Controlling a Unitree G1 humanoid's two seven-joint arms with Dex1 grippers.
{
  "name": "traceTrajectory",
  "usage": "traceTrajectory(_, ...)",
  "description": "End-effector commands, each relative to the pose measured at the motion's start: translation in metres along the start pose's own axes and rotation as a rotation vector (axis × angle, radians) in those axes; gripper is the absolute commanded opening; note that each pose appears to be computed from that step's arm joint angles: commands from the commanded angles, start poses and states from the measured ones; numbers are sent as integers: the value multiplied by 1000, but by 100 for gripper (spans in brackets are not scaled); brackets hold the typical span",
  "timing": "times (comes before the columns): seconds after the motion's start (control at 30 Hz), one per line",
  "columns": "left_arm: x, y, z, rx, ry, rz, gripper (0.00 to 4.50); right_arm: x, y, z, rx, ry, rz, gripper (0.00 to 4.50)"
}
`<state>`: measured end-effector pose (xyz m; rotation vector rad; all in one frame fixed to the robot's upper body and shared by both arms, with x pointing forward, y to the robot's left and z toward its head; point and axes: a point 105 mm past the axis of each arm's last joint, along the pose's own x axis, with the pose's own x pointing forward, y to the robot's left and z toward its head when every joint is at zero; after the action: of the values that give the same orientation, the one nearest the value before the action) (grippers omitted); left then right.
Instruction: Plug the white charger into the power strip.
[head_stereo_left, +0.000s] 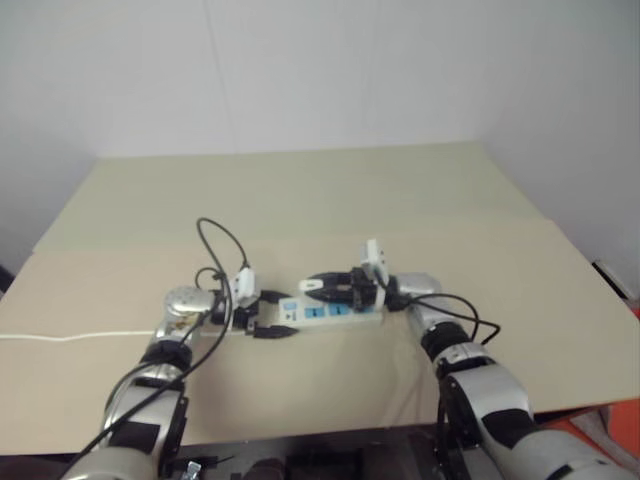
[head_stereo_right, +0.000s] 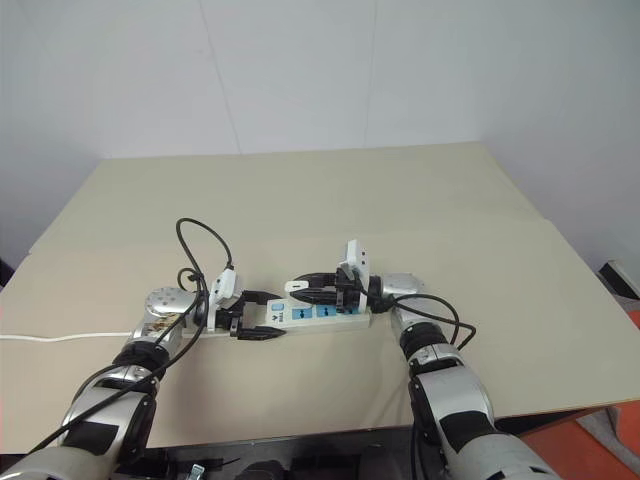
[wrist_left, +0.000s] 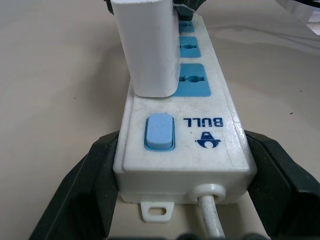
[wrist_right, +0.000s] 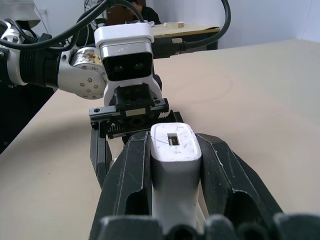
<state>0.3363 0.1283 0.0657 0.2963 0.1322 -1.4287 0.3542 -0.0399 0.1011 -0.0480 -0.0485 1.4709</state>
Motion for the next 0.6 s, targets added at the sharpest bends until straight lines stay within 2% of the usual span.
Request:
traceTrajectory(0.03,6,-2,9,59,-3,-48,326,-18,18,-57,173,202,-4,111)
traceTrajectory(0.23,6,-3,8,62,6,-50,326,-19,16,-57,157,231,-3,111)
traceTrajectory(0.3,6,-3,8,59,3,-47,326,-19,15,-56,147,223,-11,183)
traceTrajectory(0.33,7,-3,7,59,3,-46,326,-20,15,-55,142,219,-16,198)
traceTrajectory(0.57,7,-3,7,58,1,-43,326,-23,13,-45,94,174,-11,446)
traceTrajectory(0.6,7,-3,7,59,1,-43,326,-24,13,-43,82,169,-5,446)
